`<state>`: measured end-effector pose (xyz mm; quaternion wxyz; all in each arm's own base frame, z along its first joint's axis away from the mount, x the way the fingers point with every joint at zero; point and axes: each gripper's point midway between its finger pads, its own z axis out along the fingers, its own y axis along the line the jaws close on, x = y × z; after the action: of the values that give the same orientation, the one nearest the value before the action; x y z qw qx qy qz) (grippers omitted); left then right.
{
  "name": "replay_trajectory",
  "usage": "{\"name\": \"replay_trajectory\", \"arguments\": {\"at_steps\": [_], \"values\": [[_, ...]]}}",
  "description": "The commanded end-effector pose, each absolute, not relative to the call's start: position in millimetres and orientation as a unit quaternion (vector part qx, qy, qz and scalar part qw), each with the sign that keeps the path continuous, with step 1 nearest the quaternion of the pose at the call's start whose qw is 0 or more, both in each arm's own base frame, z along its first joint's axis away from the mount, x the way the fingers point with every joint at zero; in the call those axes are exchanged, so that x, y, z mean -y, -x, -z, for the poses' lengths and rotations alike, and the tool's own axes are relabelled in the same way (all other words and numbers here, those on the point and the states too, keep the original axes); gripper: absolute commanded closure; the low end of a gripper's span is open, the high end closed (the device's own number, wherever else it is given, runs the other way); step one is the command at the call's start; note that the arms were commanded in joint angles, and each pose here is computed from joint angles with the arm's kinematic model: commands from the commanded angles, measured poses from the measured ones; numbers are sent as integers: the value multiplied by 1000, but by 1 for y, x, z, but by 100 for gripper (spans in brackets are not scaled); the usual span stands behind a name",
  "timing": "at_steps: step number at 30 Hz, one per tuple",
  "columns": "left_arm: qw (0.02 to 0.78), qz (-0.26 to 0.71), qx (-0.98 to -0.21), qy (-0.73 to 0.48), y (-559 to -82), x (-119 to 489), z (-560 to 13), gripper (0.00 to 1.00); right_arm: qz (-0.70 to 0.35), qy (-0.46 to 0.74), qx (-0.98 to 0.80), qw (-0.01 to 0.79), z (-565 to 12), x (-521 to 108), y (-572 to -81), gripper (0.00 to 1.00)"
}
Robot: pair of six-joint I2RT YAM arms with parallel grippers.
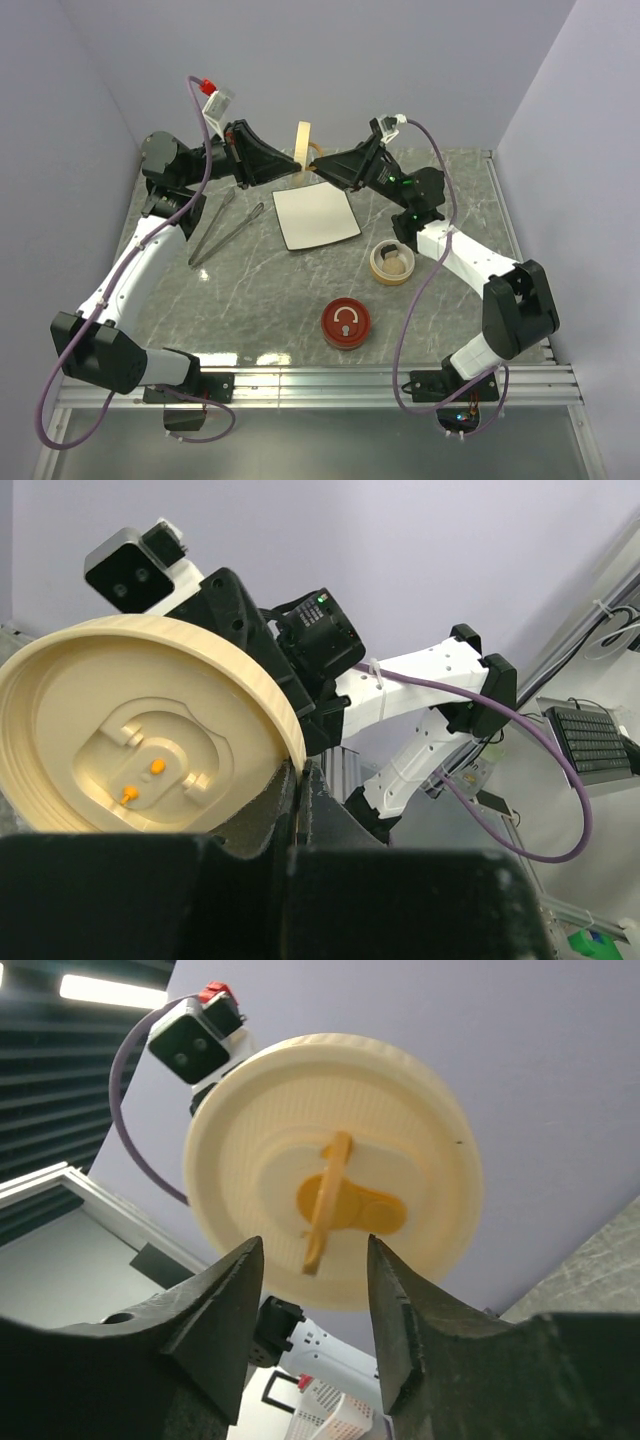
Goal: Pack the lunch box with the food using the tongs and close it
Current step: Pass the lid of the lunch box from the left arm to the right
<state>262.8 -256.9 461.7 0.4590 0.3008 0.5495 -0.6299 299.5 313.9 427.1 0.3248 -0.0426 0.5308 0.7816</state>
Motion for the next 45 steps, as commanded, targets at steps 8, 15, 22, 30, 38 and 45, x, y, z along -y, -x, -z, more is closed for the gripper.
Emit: {"name": "replay_trajectory", "arguments": {"at_steps": [8, 15, 22, 30, 38, 45], "values": [[471, 633, -525, -317, -251, 259, -471, 100, -785, 45, -506, 356, -451, -314, -304, 54], [469, 635, -527, -314, -251, 260, -467, 100, -794, 57, -493, 351, -460, -316, -293, 65], [468, 636, -526, -317, -250, 261, -467, 100, -786, 49, -512, 343, -450, -320, -296, 85], [470, 624, -549, -298, -255, 256, -463, 48, -752, 60, -550, 359, -438, -305, -303, 100], [489, 569, -623, -222, -294, 214, -443, 1, -575, 159, -683, 422, -387, -249, -316, 100], [488, 492, -687, -220, -309, 193, -413, 1, -400, 308, -785, 359, -325, -200, -279, 100]]}}
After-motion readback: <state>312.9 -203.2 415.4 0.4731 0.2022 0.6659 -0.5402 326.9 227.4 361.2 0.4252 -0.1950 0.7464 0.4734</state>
